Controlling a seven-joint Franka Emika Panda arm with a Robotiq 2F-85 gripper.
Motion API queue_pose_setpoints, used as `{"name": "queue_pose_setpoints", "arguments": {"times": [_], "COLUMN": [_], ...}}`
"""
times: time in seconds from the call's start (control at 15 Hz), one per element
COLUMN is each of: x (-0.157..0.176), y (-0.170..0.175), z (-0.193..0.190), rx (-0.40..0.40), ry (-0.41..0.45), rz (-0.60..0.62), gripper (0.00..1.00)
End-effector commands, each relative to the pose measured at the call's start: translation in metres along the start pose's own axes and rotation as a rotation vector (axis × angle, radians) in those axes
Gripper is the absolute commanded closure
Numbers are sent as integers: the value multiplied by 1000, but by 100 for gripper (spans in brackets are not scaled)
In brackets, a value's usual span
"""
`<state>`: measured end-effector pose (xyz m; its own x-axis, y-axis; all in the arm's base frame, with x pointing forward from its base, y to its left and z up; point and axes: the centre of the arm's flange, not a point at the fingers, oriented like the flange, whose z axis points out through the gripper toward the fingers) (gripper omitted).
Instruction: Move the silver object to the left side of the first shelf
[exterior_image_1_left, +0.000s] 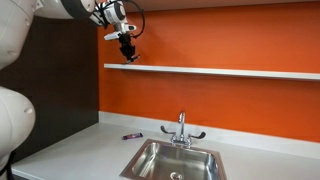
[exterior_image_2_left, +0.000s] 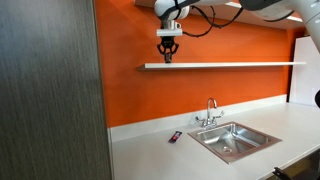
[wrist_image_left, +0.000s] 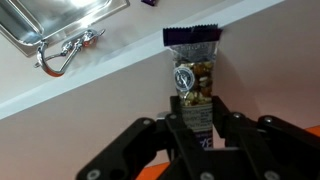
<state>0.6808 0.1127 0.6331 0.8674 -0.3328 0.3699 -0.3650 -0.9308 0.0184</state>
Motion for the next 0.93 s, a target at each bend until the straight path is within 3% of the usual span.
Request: {"name": "queue_pose_setpoints", "arguments": {"times": [0.0, 0.07, 0.4, 0.87], "x": [28, 30, 24, -5], "y": [-4, -4, 3, 16], "z": [3, 5, 12, 3], "rx": [1, -3, -7, -2], "ry": [-28, -30, -34, -31], "rz": [-11, -6, 17, 46], "gripper": [53, 39, 2, 0]}}
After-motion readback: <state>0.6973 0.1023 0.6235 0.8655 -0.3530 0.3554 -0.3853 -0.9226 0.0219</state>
